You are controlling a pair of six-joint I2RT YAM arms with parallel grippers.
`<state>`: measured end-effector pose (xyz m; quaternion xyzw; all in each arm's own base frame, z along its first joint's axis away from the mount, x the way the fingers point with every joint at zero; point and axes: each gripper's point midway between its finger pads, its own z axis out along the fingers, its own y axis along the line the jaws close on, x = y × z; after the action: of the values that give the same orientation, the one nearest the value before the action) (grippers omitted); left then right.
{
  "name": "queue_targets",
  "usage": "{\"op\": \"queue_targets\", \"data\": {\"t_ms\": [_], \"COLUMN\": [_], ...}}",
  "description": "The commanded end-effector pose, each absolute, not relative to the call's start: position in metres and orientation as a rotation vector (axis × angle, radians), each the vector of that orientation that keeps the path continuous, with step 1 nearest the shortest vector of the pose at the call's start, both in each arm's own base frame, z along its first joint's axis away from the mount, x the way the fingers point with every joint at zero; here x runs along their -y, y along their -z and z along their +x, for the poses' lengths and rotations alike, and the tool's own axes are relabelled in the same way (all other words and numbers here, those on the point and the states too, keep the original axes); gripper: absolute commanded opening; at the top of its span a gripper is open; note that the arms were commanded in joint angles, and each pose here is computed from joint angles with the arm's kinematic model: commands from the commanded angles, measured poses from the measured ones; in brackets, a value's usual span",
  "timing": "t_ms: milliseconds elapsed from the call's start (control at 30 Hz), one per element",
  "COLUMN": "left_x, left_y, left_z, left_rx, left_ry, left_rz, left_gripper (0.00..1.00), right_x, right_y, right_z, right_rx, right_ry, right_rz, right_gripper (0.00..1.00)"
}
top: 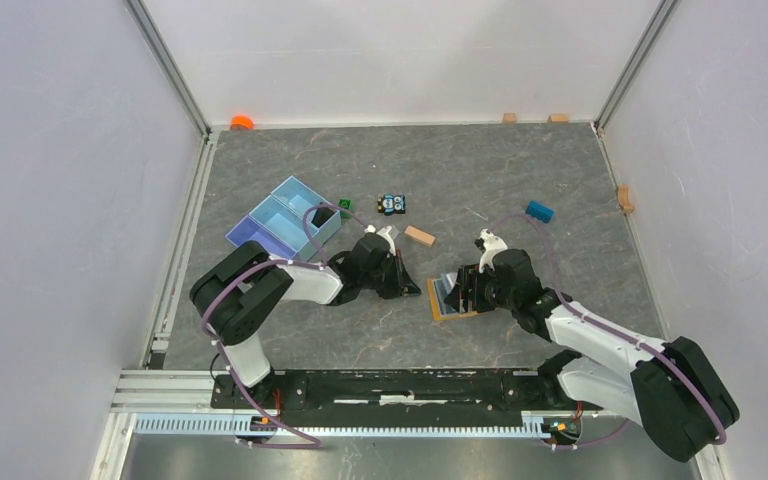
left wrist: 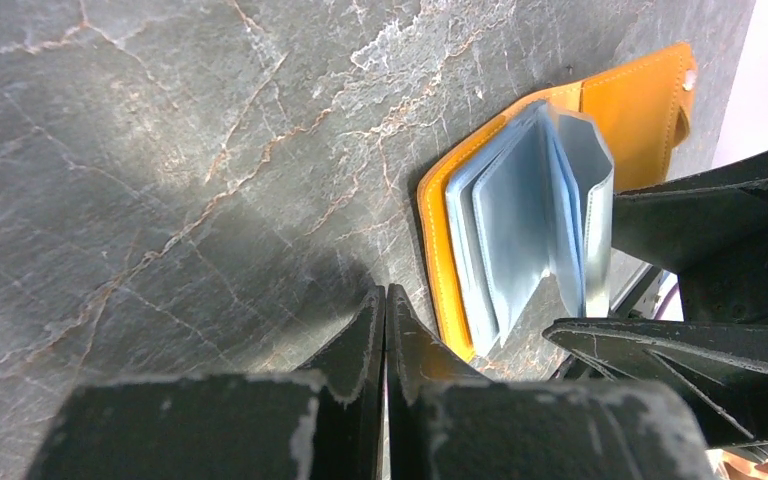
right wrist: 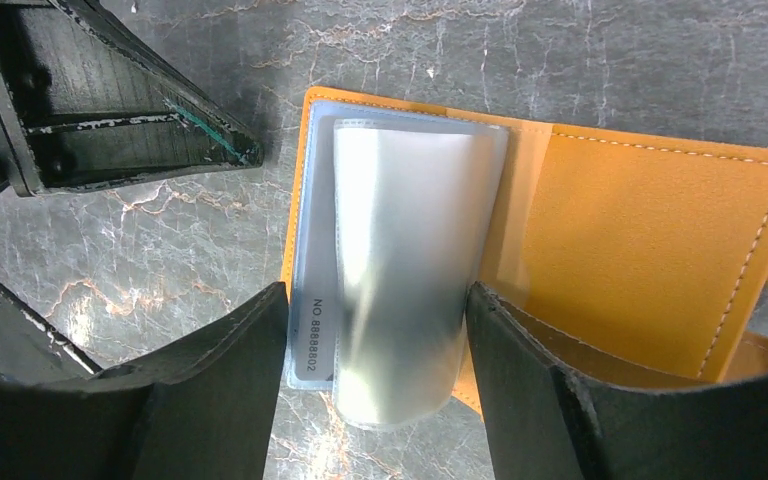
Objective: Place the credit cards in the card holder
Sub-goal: Turn over the card slot in the card holder.
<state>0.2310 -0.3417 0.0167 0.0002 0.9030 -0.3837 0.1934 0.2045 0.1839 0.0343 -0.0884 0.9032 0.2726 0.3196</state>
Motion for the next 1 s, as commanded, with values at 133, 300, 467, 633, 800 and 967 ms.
{"op": "queue_targets", "data": {"t_ms": [133,300,467,633,800,967], "left_x": [0.324,0.324,0.330,0.337,0.341,0.341], "left_y": [0.002,-0.004,-0.017,-0.025,-0.025,-0.027], "left_z": [0.226,0.227,0.229,0.230,0.229,0.228], "left_rx": [-2.605,-2.587,-2.551,-2.534,-2.538,-2.528], "left_ry": [0.943,0.942,0.974,1.001,1.010,1.018], "left_rz": [-0.009,0.001,0.059,0.083,0.091,0.096], "left_gripper": [0.02,0.02,0.02,0.05,0.06,0.12], "right_x": [-0.190,-0.179,-0.177,-0.176,-0.182,-0.181], "right_y": [-0.051,-0.047,-0.048,-0.046,-0.042,-0.035], "right_z": [0.214,0.217,0.218,0.218,0.215,0.215], "right_rx": [-2.305,-2.313,-2.310,-2.311,-2.330,-2.365], "right_ry": [-0.734,-0.653,-0.616,-0.587,-0.539,-0.412], "right_rz": [-0.261,-0.235,-0.309,-0.343,-0.399,-0.432], "right_gripper": [0.69,0.56,0.69,0.75,0.78,0.80]}}
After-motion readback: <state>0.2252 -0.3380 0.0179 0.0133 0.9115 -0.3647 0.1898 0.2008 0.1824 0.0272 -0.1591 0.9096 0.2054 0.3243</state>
